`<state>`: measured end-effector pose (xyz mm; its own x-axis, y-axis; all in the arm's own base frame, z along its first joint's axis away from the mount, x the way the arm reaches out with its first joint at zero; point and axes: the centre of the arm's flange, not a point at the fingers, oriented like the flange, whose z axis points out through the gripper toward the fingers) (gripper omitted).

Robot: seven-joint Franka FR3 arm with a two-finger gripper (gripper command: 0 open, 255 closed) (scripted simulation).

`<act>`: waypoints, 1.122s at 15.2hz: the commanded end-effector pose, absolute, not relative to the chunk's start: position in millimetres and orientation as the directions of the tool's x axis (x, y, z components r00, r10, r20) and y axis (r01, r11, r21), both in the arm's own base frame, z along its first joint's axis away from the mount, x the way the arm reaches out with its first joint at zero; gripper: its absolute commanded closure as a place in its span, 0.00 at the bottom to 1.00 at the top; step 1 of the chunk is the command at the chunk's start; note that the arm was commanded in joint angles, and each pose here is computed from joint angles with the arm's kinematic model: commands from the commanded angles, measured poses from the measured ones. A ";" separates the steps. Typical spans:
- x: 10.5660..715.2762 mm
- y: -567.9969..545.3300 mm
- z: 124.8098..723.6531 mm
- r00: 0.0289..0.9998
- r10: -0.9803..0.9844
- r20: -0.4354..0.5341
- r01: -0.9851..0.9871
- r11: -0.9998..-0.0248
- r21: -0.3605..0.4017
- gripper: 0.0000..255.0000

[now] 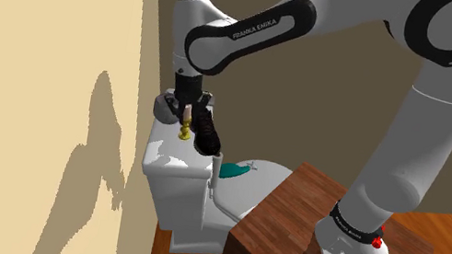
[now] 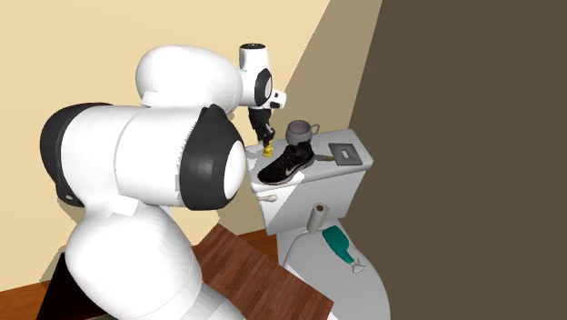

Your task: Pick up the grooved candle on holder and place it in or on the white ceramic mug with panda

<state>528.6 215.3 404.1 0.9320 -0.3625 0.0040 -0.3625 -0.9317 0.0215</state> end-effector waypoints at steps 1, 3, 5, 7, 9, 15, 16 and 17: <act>529.3 215.0 414.1 0.932 -0.362 0.004 -0.362 -0.932 0.022 1.00; 529.3 215.0 424.7 0.932 -0.362 0.004 -0.362 -0.932 0.022 1.00; 529.3 215.0 435.2 0.932 -0.362 0.004 -0.362 -0.932 0.022 1.00; 529.3 215.0 445.8 0.932 -0.362 0.004 -0.362 -0.932 0.022 1.00; 529.3 215.0 456.3 0.932 -0.362 0.004 -0.362 -0.932 0.022 1.00; 529.3 215.0 488.0 0.932 -0.362 0.004 -0.362 -0.932 0.022 1.00; 529.3 215.0 493.3 0.932 -0.362 0.004 -0.362 -0.932 0.022 1.00; 529.3 215.0 498.6 0.932 -0.362 0.004 -0.362 -0.932 0.022 1.00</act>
